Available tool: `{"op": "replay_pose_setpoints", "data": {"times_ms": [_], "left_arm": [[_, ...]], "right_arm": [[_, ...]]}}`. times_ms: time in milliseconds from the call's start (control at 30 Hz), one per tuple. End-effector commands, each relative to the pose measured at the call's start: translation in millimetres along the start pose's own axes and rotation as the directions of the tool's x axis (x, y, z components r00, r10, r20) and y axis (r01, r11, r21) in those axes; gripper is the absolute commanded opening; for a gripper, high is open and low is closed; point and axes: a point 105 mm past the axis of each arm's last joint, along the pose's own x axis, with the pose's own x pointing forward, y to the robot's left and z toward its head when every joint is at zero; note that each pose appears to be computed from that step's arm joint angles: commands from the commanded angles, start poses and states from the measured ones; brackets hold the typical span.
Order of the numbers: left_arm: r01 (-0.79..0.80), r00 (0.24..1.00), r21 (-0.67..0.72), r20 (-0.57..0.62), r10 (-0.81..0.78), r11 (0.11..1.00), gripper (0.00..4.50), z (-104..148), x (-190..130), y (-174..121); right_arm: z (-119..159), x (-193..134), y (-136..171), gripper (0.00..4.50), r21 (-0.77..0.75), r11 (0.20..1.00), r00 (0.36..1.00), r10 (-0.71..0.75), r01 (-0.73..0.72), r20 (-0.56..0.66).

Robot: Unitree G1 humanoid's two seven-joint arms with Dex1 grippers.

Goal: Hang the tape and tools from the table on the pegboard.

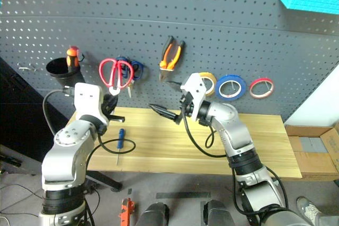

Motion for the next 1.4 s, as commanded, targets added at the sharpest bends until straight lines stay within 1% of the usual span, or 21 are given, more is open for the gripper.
{"op": "replay_pose_setpoints", "data": {"times_ms": [33,233,400,533,600,700,733,800,867,933,1067,1233,1267,1333,1400], "left_arm": [[0.012,0.992,-0.009,0.128,-0.011,1.0,0.23,27.6,-7.5,-3.5],[0.032,0.989,-0.022,0.145,-0.028,0.999,0.23,29.0,-15.5,-10.9],[0.037,0.991,-0.029,0.134,-0.033,0.999,0.23,27.2,-10.7,-12.8],[0.032,0.995,-0.007,0.098,-0.031,0.999,0.23,21.2,-5.7,-9.8],[0.032,0.998,-0.02,0.051,-0.031,0.999,0.23,11.3,-3.6,-8.2],[0.023,0.998,-0.101,-0.048,-0.028,0.995,0.23,-10.1,-0.7,-6.4],[0.035,0.994,-0.119,-0.1,-0.047,0.992,0.23,-21.9,0.2,-9.1],[0.056,0.983,-0.145,-0.166,-0.08,0.988,0.23,-37.6,0.8,-13.5],[0.07,0.976,-0.158,-0.194,-0.101,0.985,0.23,-44.6,1.1,-16.1],[0.065,0.978,-0.141,-0.188,-0.092,0.988,0.23,-43.4,3.1,-13.5],[0.03,0.985,-0.148,-0.163,-0.054,0.988,1.62,-35.8,6.1,-3.4],[-0.004,0.986,-0.119,-0.168,-0.016,0.993,3.41,-36.2,7.0,1.8],[-0.006,0.985,-0.118,-0.172,-0.014,0.993,3.71,-36.9,6.7,2.0],[-0.004,0.984,-0.117,-0.177,-0.017,0.993,3.71,-39.1,4.4,1.2],[-0.026,0.979,-0.12,-0.201,0.001,0.992,3.71,-49.0,-3.1,2.2]], "right_arm": [[11.1,1.6,0.8,4.5,-0.048,0.999,0.999,0.005,-0.003,0.036],[8.0,3.0,1.1,4.5,-0.044,0.999,0.999,0.008,-0.006,0.033],[7.7,4.6,1.4,4.5,-0.043,0.999,0.999,0.012,-0.01,0.034],[8.0,4.5,-0.2,4.5,-0.049,0.999,0.999,0.009,-0.008,0.032],[7.9,3.4,-1.6,4.5,-0.051,0.999,1.0,0.003,-0.002,0.029],[8.0,2.0,-1.9,4.5,-0.049,0.999,1.0,-0.003,0.005,0.028],[7.6,1.3,-2.0,4.5,-0.043,0.999,1.0,-0.007,0.008,0.027],[6.9,0.4,-2.3,4.5,-0.037,0.999,1.0,-0.011,0.012,0.026],[6.5,0.1,-2.2,4.5,-0.036,0.999,1.0,-0.013,0.014,0.024],[7.2,-0.3,-3.4,4.5,-0.036,0.999,1.0,-0.02,0.021,0.024],[6.9,-1.5,-4.7,4.5,-0.035,0.999,0.999,-0.028,0.028,0.022],[6.8,-1.7,-3.3,4.5,-0.034,0.999,0.999,-0.025,0.025,0.021],[6.7,-1.6,-2.9,4.5,-0.034,0.999,1.0,-0.023,0.024,0.021],[6.3,-1.4,-2.2,4.5,-0.036,0.999,1.0,-0.018,0.019,0.019],[5.8,-1.2,-1.0,4.5,-0.041,0.999,1.0,-0.012,0.012,0.016]]}}
